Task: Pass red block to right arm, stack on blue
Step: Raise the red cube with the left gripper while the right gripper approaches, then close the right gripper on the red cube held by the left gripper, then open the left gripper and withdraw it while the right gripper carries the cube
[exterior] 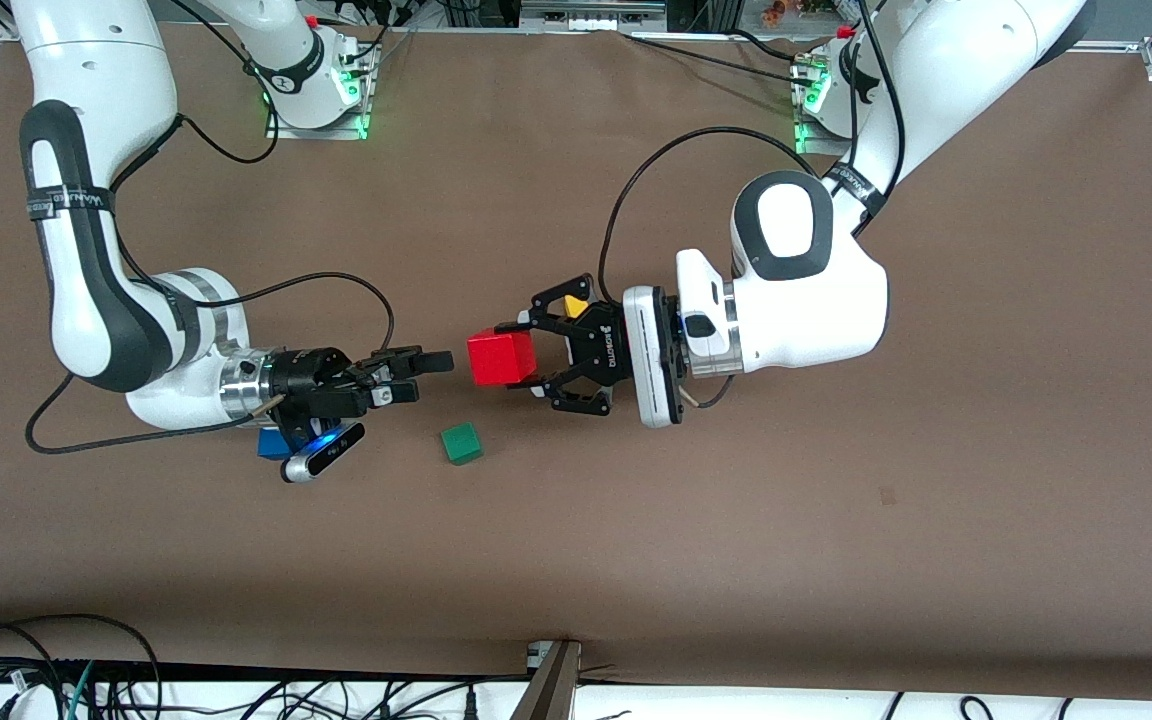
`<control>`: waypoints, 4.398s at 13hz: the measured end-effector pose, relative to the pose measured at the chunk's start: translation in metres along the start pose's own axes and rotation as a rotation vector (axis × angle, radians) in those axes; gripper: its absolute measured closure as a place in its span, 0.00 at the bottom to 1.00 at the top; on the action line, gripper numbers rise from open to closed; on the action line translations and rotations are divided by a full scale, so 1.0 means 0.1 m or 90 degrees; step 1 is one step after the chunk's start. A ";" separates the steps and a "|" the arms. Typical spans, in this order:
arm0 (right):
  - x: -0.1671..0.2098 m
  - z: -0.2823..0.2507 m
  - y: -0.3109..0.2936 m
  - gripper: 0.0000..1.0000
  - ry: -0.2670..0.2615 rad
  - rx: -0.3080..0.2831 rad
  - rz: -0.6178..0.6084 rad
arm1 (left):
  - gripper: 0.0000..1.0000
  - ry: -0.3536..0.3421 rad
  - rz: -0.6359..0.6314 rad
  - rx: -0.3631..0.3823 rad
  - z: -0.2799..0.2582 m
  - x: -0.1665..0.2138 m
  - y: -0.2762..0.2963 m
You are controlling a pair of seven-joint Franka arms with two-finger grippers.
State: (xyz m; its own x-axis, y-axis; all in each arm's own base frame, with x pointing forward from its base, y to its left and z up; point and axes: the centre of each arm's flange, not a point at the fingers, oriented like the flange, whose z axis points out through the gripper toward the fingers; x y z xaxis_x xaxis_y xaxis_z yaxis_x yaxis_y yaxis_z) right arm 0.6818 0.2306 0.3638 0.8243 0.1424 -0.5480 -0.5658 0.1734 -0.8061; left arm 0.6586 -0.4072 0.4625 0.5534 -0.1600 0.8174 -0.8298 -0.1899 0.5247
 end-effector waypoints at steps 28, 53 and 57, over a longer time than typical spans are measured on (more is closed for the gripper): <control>0.14 0.19 0.23 0.13 0.003 0.036 0.005 | 0.44 0.025 -0.002 0.020 0.31 -0.03 -0.13; 0.15 -0.10 0.09 0.44 0.014 0.007 -0.019 | 0.00 0.021 -0.023 0.019 0.02 0.00 -0.36; 0.05 -0.45 -0.39 0.44 0.050 -0.155 -0.088 | 0.00 -0.094 -0.011 0.000 -0.48 -0.14 -0.74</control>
State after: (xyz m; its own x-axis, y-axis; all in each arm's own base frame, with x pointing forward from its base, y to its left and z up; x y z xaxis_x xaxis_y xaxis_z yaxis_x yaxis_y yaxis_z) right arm 0.7093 0.1808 0.3824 0.8979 0.0566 -0.4365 -0.4337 -0.0545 -0.8994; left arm 0.7086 -0.3447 0.4238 0.5726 -0.2974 0.7640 -0.8197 -0.1940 0.5389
